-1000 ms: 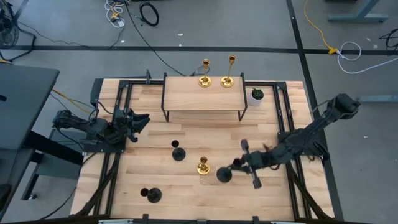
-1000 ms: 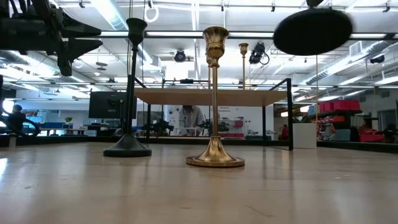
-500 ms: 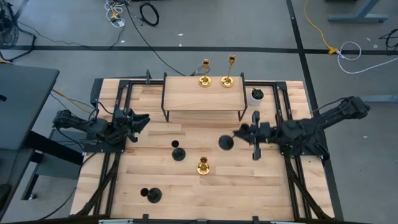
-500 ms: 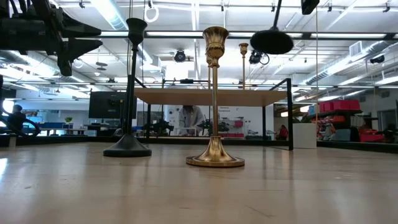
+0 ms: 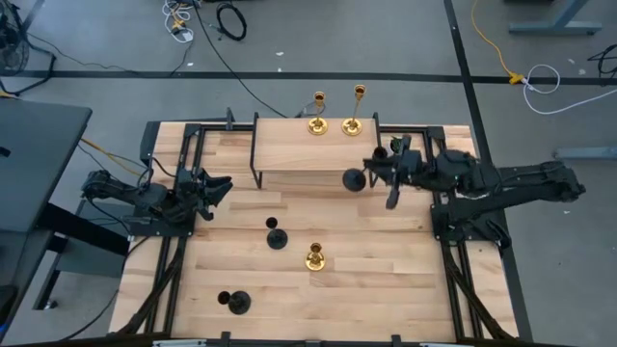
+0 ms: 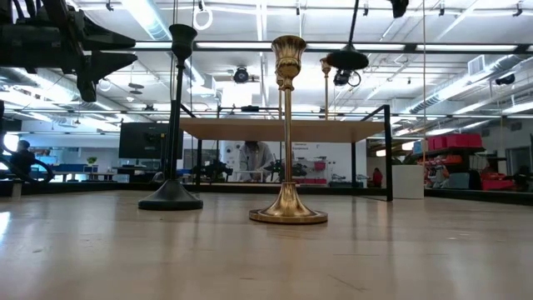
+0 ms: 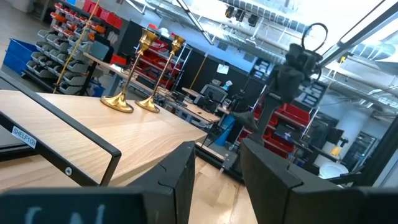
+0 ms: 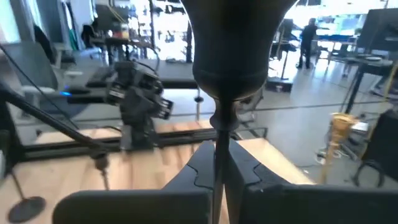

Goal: Pick & Place candle stick holders
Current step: Put the right black candle holder on the shelf

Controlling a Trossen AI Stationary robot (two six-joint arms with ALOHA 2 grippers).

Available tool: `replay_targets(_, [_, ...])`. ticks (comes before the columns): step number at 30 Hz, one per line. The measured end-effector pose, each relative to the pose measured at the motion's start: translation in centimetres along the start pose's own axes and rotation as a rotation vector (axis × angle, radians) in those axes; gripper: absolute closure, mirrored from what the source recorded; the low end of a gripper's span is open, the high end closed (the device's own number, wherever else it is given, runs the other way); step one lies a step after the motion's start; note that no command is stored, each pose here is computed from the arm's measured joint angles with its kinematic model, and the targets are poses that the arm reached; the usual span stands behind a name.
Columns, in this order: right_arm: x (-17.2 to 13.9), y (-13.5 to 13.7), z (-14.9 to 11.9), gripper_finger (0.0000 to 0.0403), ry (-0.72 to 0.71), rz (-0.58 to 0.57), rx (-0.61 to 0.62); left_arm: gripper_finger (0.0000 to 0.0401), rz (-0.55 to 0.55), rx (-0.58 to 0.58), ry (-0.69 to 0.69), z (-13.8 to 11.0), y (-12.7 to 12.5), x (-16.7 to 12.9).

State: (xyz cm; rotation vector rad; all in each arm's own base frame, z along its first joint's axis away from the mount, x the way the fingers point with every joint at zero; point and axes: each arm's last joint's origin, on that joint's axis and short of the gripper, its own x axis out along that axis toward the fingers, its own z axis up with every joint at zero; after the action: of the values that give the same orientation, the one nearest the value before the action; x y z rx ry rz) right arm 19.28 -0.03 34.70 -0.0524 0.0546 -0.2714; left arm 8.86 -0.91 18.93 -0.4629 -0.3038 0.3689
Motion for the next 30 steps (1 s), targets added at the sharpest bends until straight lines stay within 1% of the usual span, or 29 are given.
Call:
replay_targets(3, [0.4, -1.4, 0.0, 0.0398, 0.047, -0.058, 0.002, 0.027, 0.0, 0.0, 0.0, 0.0, 0.0, 0.0])
replay_targets(6, [0.9, -2.8, -0.4, 0.0398, 0.08, -0.106, 0.032, 0.027, -0.001, 0.0, 0.0, 0.0, 0.0, 0.0])
replay_targets(13, [2.7, -5.8, -1.3, 0.0398, 0.113, -0.124, 0.09, 0.027, -0.001, 0.0, 0.0, 0.0, 0.0, 0.0])
replay_targets(16, [3.6, -7.1, -2.2, 0.0398, 0.153, -0.155, 0.104, 0.027, 0.0, 0.0, 0.0, 0.0, 0.0, 0.0])
replay_targets(22, [4.8, -9.2, -3.5, 0.0398, 0.2, -0.172, 0.151, 0.027, 0.0, 0.001, 0.0, 0.0, 0.0, 0.0])
replay_targets(26, [5.1, -9.9, -3.5, 0.0398, 0.175, -0.146, 0.162, 0.027, 0.0, 0.001, 0.0, 0.0, 0.0, 0.0])
replay_targets(30, [5.0, -10.3, -3.5, 0.0398, 0.172, -0.155, 0.165, 0.027, 0.0, 0.002, 0.0, 0.0, 0.0, 0.0])
